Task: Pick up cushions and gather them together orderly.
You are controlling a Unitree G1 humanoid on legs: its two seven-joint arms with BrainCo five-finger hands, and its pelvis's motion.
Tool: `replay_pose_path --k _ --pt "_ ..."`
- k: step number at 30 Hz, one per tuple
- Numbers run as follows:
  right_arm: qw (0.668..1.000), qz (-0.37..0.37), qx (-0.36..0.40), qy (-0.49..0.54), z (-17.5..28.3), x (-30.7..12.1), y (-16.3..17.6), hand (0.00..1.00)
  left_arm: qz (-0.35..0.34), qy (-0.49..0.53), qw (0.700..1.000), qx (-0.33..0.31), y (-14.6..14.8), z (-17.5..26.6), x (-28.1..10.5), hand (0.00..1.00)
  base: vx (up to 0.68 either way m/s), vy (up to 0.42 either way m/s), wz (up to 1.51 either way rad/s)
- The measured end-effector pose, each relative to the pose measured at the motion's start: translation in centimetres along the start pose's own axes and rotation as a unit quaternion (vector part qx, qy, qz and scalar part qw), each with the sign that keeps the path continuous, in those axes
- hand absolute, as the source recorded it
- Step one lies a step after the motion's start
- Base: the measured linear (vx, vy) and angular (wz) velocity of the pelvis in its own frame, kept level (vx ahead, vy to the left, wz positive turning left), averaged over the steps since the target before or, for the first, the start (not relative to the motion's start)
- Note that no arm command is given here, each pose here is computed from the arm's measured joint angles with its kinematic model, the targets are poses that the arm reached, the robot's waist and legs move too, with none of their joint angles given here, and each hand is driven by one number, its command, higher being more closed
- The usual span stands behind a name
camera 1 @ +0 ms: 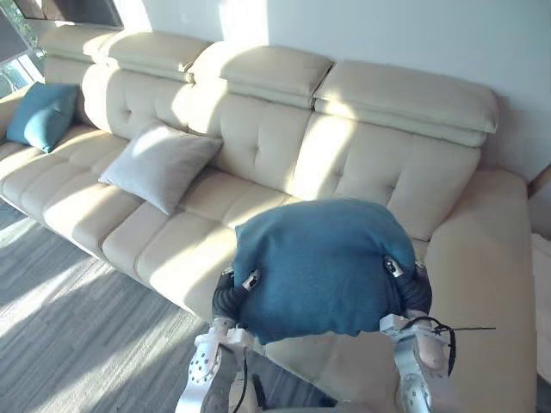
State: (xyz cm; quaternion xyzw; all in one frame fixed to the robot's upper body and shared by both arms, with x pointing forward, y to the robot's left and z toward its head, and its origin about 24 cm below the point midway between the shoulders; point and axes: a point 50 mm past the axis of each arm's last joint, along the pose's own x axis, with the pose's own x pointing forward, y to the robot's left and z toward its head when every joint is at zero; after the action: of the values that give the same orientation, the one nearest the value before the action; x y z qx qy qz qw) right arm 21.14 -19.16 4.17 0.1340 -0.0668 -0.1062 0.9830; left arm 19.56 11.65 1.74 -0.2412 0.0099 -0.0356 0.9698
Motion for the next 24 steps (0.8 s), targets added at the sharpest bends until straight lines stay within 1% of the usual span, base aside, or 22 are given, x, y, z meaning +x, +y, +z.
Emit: replay_pose_path --k 4,5,8,14,16,20,22,24 --pt "1.000 -0.004 -0.004 0.012 -0.6 0.2 -0.2 1.00 0.002 0.004 1.000 0.002 0.1 -0.1 -0.2 1.00 0.21 0.254 -0.54" --pt "0.999 -0.016 0.007 0.032 -1.7 0.0 0.0 1.00 0.001 0.008 1.000 0.014 0.5 -0.1 0.0 1.00 0.24 0.263 -0.51" --pt "0.999 -0.022 0.016 0.036 -1.9 -0.2 0.1 1.00 0.005 0.010 1.000 0.015 0.7 -0.1 -0.3 1.00 0.17 0.244 -0.24" --pt "0.998 -0.026 0.015 0.049 -2.5 -0.6 0.0 1.00 -0.006 0.015 0.999 0.033 0.9 -0.2 -0.4 1.00 0.00 0.087 -0.28" --pt "0.998 -0.029 0.007 0.062 -3.1 -0.7 -0.3 1.00 -0.007 0.022 0.999 0.039 1.0 -0.5 -0.5 1.00 -0.07 -0.036 -0.29" --pt "0.994 -0.041 -0.043 0.093 -4.3 -1.2 -1.2 1.00 -0.003 0.043 0.997 0.063 1.2 -1.3 -0.7 1.00 -0.07 -0.066 -0.26" --pt "0.993 -0.048 -0.063 0.092 -4.3 -1.2 -1.3 1.00 -0.004 0.042 0.996 0.072 1.1 -1.2 -0.5 1.00 -0.03 -0.077 -0.40" --pt "0.992 -0.055 -0.082 0.075 -3.8 -0.7 -0.8 1.00 -0.006 0.021 0.996 0.090 0.6 -0.5 0.6 1.00 -0.02 -0.048 -0.38"
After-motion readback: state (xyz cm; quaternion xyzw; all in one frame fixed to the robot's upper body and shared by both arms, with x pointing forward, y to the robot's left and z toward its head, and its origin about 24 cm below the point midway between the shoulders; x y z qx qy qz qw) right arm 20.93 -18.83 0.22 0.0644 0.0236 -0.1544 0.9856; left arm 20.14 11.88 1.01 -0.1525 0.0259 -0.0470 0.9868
